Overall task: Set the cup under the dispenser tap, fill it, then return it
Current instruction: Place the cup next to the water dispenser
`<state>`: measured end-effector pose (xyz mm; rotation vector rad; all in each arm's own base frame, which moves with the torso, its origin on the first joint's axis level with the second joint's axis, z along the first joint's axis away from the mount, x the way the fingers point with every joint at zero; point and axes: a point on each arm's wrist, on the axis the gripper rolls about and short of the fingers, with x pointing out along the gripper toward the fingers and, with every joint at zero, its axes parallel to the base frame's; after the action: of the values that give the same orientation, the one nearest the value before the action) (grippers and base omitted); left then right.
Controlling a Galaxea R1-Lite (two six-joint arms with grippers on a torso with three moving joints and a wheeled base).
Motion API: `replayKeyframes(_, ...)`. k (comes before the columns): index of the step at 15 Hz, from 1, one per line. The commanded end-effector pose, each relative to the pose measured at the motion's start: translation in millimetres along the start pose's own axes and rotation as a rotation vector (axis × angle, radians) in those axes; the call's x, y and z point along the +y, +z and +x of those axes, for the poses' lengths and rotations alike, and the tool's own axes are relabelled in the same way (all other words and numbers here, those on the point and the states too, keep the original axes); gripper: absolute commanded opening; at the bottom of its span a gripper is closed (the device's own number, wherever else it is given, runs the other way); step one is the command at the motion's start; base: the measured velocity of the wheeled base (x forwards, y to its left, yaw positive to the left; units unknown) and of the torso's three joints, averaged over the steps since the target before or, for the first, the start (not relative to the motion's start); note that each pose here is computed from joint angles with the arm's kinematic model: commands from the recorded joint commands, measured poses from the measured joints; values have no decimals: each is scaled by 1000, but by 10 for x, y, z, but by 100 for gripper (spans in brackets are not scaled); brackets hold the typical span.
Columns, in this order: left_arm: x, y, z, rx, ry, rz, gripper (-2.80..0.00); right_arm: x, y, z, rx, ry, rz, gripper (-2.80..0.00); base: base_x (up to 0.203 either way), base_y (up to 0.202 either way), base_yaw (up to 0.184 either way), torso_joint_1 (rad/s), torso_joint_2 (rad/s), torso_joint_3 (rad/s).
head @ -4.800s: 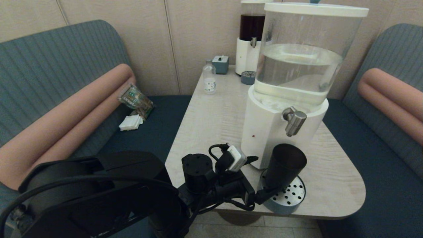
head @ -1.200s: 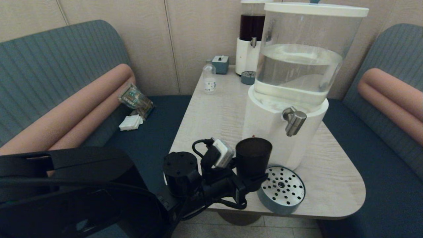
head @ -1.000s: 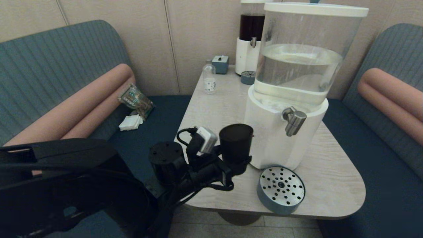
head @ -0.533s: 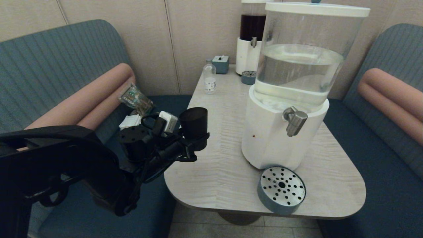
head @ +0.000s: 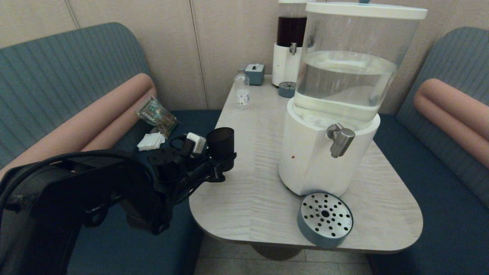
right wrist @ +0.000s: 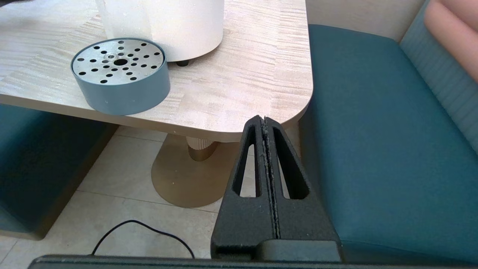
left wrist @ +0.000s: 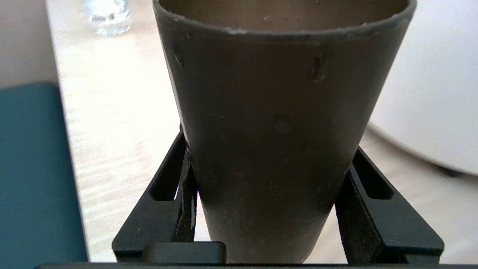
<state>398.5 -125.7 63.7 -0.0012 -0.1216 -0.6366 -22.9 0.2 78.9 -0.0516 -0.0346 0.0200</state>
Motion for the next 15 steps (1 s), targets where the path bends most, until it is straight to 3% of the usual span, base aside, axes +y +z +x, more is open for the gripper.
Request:
replayKeyframes(1,21,-253,54,33,-1,-13,-280,2,-42,10,14,1,0,-280,0,0,0,0,0,0)
replayKeyframes(5,41,-394,104,44,1,-17,-280,2,-42,11,16,1,0,-280,0,0,0,0,0,0)
replayKeyframes(11,42,-393,106,43,2,-18,-280,2,-42,11,15,1,0,-280,0,0,0,0,0,0)
replayKeyframes(12,42,-393,106,43,2,-18,0,2,-42,11,15,1,0,-280,0,0,0,0,0,0)
replayKeyframes(15,37,-347,112,32,1,-16,0,2,-42,10,14,1,0,-280,0,0,0,0,0,0)
